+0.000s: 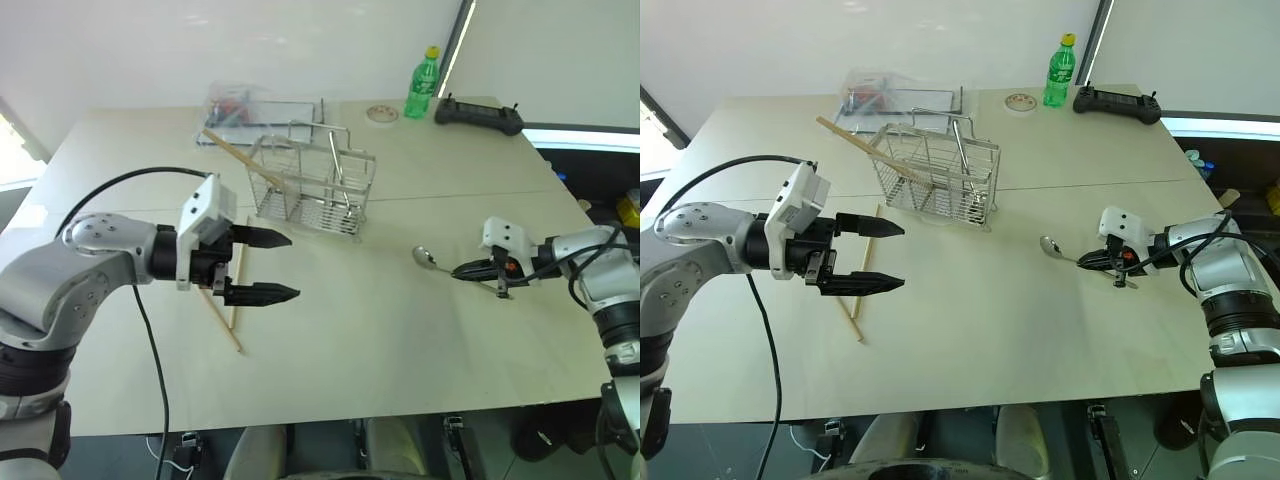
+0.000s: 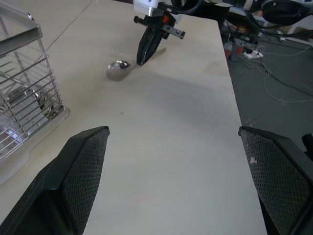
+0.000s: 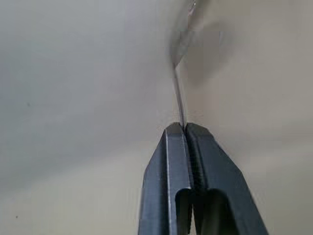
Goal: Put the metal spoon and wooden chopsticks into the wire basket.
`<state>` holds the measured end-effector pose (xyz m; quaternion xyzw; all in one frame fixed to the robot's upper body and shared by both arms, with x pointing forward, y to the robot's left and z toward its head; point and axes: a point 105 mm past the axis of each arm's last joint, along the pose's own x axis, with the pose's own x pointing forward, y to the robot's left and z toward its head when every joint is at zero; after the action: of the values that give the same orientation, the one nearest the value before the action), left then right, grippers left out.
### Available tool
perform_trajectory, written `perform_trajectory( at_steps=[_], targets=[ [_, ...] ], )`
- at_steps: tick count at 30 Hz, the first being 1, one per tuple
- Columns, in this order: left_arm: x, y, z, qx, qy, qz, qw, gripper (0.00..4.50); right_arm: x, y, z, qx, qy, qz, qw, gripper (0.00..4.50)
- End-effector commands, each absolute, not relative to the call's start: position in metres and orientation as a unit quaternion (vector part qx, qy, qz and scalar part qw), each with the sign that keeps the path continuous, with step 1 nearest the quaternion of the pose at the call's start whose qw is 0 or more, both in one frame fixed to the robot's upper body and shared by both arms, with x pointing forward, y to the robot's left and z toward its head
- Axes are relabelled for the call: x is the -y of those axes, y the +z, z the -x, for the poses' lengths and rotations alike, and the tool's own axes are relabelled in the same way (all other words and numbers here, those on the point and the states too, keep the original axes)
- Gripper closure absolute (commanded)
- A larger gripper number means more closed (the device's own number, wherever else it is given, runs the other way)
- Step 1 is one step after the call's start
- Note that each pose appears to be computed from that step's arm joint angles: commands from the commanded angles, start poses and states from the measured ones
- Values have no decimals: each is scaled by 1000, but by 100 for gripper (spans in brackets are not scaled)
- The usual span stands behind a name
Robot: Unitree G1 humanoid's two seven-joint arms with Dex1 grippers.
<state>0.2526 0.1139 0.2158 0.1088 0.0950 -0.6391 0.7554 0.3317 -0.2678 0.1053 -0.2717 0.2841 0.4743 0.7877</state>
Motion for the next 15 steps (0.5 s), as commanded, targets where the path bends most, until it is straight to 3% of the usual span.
perform_trajectory(
  at_steps=[1,8,15],
  targets=[
    [-115,227,-253,-74,-638,-126,756,0,271,97,-328,-303,474,264,783,448],
    [-117,228,-256,-68,-632,-130,761,0,271,97,-328,-297,474,272,783,448],
    [-126,238,-266,-50,-605,-126,785,0,244,139,-325,-175,490,247,818,448]
  ],
)
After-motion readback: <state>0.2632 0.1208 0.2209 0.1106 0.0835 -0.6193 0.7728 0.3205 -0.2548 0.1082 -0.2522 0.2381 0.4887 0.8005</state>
